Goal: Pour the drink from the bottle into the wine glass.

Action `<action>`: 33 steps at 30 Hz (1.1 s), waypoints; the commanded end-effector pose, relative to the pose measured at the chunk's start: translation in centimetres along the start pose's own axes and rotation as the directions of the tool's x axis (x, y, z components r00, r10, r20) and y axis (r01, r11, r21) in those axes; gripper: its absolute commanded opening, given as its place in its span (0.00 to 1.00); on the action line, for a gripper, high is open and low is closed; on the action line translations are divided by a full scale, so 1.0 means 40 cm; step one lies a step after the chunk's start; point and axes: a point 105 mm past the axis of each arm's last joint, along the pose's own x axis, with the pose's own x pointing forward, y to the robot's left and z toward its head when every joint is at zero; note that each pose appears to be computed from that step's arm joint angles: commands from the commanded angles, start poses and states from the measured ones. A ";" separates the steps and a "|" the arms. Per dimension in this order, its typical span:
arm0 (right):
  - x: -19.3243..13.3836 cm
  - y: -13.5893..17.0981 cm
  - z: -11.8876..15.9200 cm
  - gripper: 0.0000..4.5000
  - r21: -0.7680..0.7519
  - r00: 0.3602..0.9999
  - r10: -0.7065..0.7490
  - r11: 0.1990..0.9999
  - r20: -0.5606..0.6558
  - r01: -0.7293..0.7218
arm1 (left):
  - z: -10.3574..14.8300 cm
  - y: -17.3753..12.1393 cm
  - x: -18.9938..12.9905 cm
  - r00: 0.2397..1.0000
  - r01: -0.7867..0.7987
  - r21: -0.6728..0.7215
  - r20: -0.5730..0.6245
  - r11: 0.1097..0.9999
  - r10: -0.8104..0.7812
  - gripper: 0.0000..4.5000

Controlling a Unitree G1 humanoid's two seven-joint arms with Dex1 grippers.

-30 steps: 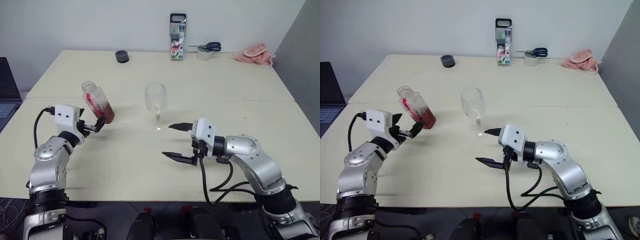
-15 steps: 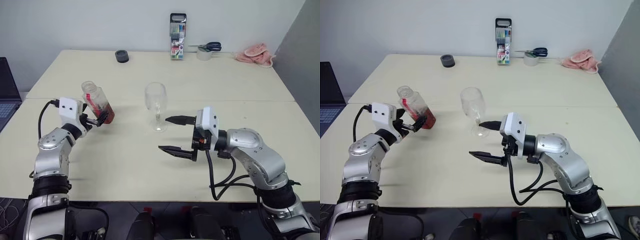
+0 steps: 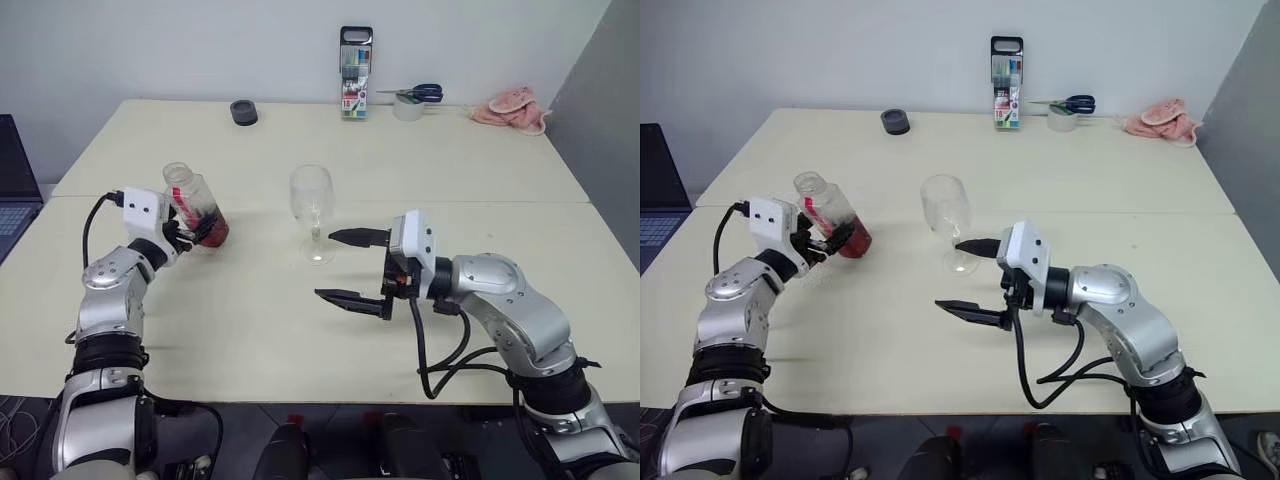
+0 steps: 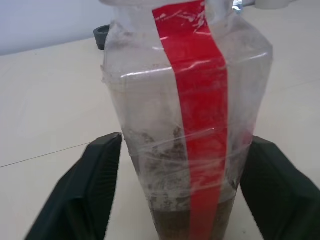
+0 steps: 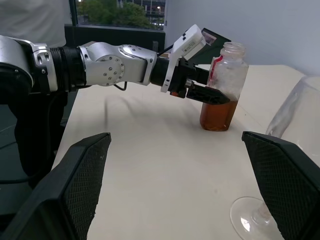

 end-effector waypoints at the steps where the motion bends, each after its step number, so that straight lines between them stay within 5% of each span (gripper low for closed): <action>1: 0.002 -0.007 0.039 1.00 -0.075 0.999 -0.020 0.997 0.046 0.024 | 0.027 0.002 0.005 0.999 0.003 0.027 0.040 1.000 -0.005 0.50; 4: 0.000 -0.029 0.050 1.00 -0.084 0.993 -0.093 0.992 0.067 0.098 | 0.027 0.004 0.003 0.999 -0.011 0.023 0.049 1.000 0.010 0.37; 13: -0.018 -0.020 0.065 1.00 -0.062 0.982 -0.171 0.982 0.074 0.176 | 0.066 -0.048 0.008 0.994 -0.013 0.019 0.111 1.000 0.011 0.37; 22: -0.065 -0.045 0.065 1.00 -0.050 0.945 -0.318 0.945 0.076 0.322 | 0.224 -0.162 0.061 0.975 0.033 0.280 0.200 0.959 -0.092 0.37; 33: -0.069 -0.087 0.079 1.00 0.014 0.914 -0.396 0.918 0.093 0.397 | 0.338 -0.220 0.081 0.937 0.013 0.680 0.247 0.733 -0.246 0.37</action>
